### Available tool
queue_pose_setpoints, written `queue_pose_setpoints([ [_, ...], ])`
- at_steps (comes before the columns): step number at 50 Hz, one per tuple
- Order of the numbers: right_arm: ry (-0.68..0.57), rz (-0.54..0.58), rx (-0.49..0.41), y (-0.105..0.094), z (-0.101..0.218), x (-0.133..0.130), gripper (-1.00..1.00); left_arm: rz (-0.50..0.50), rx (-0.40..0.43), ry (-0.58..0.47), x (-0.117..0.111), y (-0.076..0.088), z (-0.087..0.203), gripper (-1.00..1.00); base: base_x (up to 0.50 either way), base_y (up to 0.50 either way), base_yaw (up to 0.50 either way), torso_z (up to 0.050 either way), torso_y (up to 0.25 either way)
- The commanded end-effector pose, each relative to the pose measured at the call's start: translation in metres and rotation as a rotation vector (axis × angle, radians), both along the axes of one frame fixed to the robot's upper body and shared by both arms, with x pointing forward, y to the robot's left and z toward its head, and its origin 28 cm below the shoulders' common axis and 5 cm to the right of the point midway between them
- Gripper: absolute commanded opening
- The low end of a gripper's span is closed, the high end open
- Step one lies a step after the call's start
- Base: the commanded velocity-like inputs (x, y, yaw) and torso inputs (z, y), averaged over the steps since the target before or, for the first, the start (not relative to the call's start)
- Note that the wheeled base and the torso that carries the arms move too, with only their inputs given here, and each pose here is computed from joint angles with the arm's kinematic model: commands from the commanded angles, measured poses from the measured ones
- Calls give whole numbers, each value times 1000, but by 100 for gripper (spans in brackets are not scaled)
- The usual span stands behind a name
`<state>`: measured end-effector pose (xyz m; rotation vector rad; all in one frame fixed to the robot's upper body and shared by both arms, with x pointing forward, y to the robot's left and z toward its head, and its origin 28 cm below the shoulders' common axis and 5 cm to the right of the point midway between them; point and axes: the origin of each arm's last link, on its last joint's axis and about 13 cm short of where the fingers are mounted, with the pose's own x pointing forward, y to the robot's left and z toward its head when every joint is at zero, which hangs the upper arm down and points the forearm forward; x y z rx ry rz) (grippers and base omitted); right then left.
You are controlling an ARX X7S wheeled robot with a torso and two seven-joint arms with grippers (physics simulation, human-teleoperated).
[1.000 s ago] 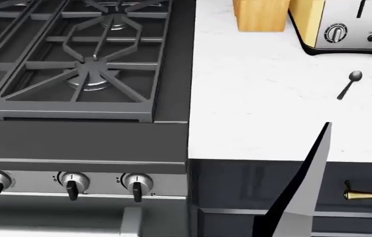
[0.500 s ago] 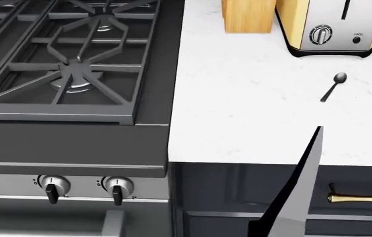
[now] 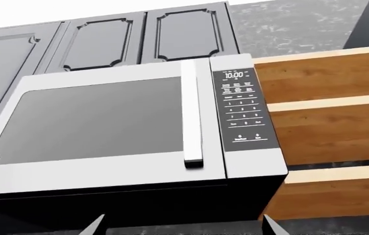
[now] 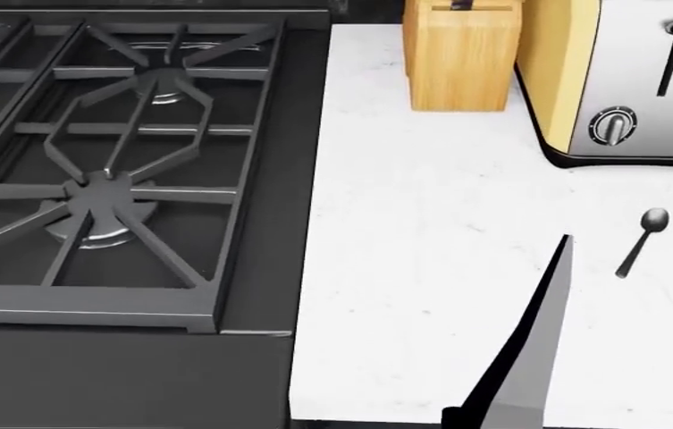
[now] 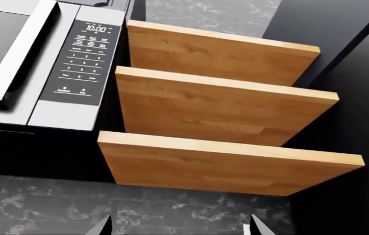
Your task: Open the microwave door
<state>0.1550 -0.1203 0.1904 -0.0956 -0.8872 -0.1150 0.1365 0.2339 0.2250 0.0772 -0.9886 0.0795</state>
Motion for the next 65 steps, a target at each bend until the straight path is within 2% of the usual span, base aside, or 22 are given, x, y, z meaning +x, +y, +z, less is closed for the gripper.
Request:
queue_pose_setpoints([
  [1, 7, 1, 1, 0, -1, 1, 100, -2, -2, 3, 0, 0, 0, 100, 371, 0, 0, 0, 0],
  [23, 9, 3, -7, 2, -3, 1, 100, 6, 4, 8, 2, 1, 4, 100, 5, 0, 0, 0, 1],
  [32, 27, 12, -13, 3, -7, 3, 100, -8, 34, -2, 32, 2, 51, 100, 0, 0, 0, 0, 0],
  [37, 26, 14, -13, 3, -6, 2, 100, -12, 56, -16, 41, 0, 70, 100, 0, 0, 0, 0, 0],
  [44, 26, 18, -12, 3, -6, 1, 100, 3, 76, -64, 45, -4, 99, 100, 0, 0, 0, 0, 0],
  [46, 25, 19, -12, 3, -5, 0, 100, 1, 58, -51, 46, -4, 107, 100, 0, 0, 0, 0, 0],
  [65, 21, 31, -8, 3, -1, -4, 100, -23, 104, -93, 41, -13, 170, 100, 0, 0, 0, 0, 0],
])
